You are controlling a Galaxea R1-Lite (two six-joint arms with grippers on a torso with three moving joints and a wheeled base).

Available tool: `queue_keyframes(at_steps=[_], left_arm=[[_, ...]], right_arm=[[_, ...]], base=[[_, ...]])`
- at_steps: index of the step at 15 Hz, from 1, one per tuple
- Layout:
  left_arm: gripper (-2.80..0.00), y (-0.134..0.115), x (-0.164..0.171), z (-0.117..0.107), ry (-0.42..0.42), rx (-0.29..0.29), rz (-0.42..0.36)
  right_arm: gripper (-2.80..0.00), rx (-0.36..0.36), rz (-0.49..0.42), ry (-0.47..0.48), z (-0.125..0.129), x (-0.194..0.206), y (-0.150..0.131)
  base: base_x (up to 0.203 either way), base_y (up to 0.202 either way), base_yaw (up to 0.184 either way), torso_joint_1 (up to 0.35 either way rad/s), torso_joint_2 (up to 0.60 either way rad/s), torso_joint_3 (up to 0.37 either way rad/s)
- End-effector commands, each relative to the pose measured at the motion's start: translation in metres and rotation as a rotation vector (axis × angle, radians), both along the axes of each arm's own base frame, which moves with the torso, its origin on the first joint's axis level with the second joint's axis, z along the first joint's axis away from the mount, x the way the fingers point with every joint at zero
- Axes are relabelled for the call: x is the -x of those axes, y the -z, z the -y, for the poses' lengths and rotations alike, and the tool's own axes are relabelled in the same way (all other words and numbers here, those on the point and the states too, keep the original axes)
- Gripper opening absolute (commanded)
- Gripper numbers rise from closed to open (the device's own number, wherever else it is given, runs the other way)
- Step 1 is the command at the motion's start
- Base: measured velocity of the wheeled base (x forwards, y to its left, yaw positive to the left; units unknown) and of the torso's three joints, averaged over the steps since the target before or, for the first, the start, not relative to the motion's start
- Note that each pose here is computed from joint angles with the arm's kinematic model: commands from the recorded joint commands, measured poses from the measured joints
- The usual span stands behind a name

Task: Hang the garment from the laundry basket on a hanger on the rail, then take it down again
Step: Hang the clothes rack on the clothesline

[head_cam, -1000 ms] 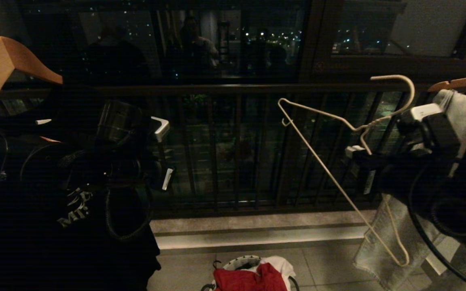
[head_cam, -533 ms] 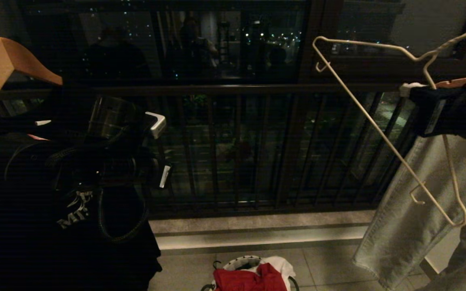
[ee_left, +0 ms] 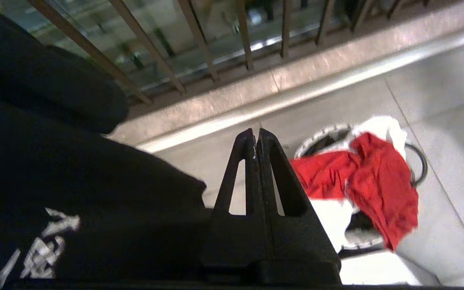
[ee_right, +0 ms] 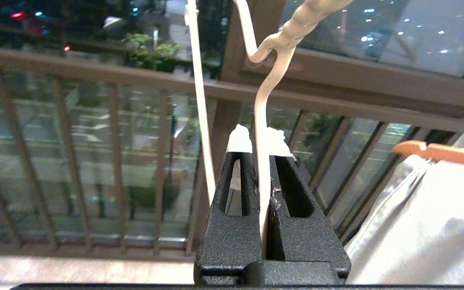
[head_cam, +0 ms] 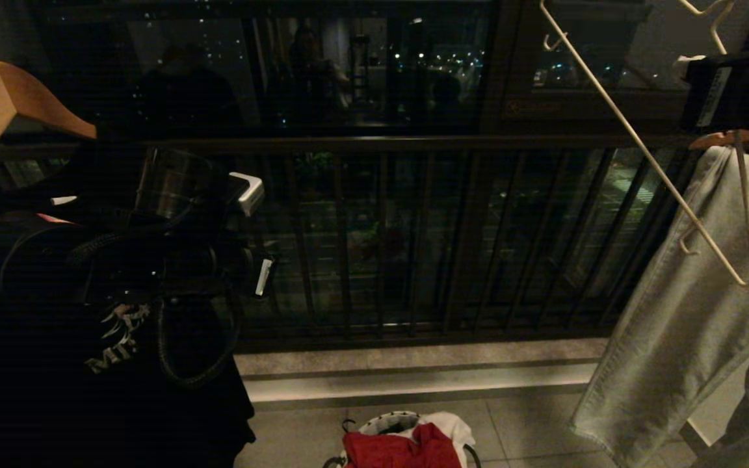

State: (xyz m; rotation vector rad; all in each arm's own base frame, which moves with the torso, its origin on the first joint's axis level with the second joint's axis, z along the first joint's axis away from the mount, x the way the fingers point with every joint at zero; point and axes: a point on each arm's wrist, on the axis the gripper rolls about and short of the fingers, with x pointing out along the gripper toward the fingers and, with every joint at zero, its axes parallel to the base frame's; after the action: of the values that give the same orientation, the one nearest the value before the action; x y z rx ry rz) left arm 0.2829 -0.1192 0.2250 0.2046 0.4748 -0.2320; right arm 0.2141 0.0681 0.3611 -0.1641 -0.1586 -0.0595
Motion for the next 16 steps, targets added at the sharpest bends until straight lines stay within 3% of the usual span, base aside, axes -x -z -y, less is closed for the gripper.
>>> queue_keyframes(at_steps=[1,16], left_arm=[[-2.8,0.001,-0.002,0.001,-0.007,-0.002,0.009],[-2.8,-0.001,-0.001,0.0,-0.01,0.001,0.015]], right_arm=[[-2.8,0.01,-0.02,0.015,-0.002,-0.014,0.004],[-2.8,0.072,-0.078,0.044,-0.005,-0.046,0.008]], base=[[0.0,0.0,0.0,0.0,0.0,0.0],[0.0,0.0,0.0,0.0,0.0,0.0]])
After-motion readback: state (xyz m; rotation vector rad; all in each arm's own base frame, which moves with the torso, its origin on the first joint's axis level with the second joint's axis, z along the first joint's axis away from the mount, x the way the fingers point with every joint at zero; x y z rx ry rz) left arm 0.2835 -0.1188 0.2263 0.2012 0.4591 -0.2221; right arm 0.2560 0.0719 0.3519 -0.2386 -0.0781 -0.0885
